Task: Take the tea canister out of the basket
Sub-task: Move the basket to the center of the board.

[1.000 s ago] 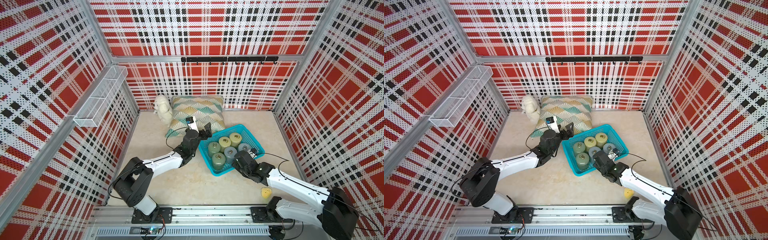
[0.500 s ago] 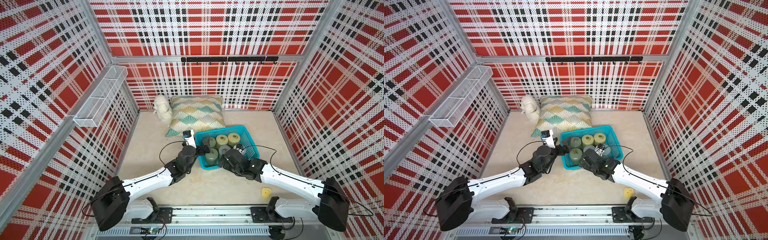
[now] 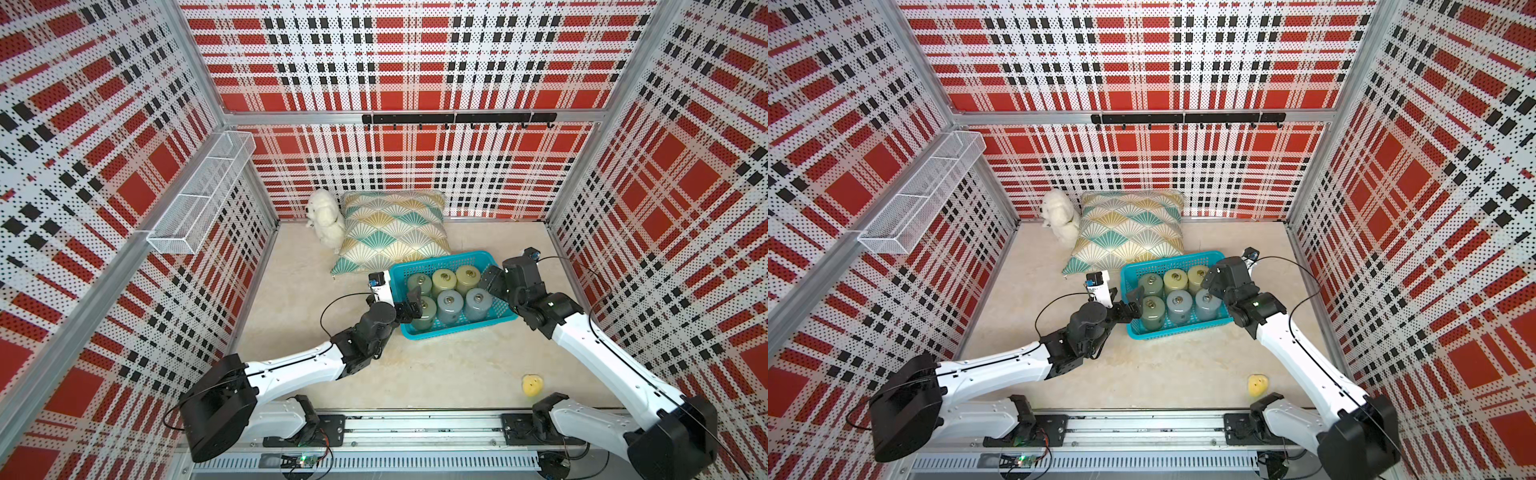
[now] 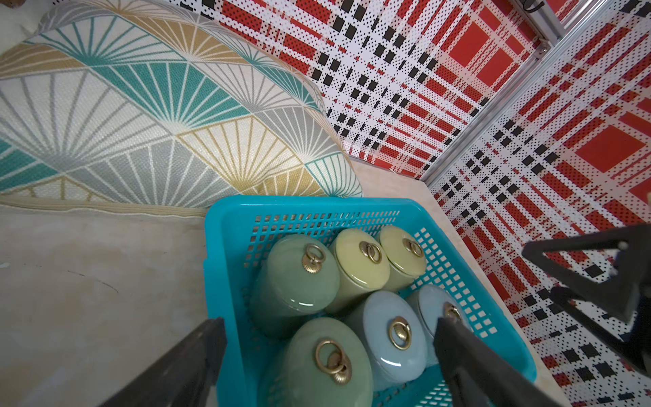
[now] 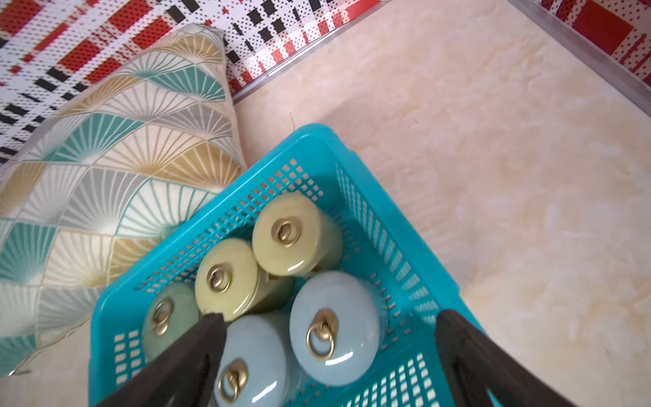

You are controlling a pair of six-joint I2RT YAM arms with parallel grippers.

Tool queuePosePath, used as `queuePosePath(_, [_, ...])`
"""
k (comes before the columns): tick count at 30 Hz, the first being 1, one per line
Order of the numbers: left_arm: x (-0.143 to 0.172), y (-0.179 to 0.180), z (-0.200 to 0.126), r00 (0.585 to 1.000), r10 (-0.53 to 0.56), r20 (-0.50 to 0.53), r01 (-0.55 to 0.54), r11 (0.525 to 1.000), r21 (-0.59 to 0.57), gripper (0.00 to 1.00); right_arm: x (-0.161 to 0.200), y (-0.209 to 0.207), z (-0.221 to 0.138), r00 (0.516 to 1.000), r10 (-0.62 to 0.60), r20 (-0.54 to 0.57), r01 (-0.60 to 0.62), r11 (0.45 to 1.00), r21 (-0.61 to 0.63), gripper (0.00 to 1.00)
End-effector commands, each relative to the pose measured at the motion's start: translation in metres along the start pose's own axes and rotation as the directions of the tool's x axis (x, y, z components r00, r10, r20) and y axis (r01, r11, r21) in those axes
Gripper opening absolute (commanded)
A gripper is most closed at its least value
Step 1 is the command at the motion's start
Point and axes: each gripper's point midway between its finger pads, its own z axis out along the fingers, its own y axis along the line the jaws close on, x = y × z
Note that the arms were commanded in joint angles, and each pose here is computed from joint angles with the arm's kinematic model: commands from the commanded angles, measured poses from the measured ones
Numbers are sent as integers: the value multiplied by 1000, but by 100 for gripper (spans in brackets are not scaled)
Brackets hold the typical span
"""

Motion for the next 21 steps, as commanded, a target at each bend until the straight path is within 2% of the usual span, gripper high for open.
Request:
queuePosePath(1, [10, 6, -1, 1000, 14, -19, -15, 1000, -19, 99, -17, 2, 32, 999, -34, -29, 34, 999, -17, 100])
queuePosePath(3, [10, 9, -2, 1000, 20, -17, -20, 999, -25, 99, -24, -5, 52, 998, -3, -57, 1, 1000, -23, 100])
queuePosePath(7, [9, 13, -3, 1000, 24, -14, -24, 999, -31, 99, -28, -17, 94, 992, -11, -124, 10, 1000, -4, 100])
queuePosePath(11, [6, 18, -2, 1000, 21, -14, -22, 999, -39, 99, -9, 1, 121, 974, -65, -217, 45, 995, -94, 100])
queuePosePath(14, [2, 22, -3, 1000, 13, -12, -14, 999, -42, 99, 13, 15, 126, 959, -98, -266, 59, 987, -151, 100])
queuePosePath(18, [-3, 29, -6, 1000, 8, -3, -8, 999, -53, 99, 46, 44, 115, 941, -152, -301, 87, 972, -219, 100])
queuePosePath(21, [-8, 34, -8, 1000, 4, 6, -3, 998, -61, 99, 61, 59, 107, 937, -147, -317, 71, 968, -239, 100])
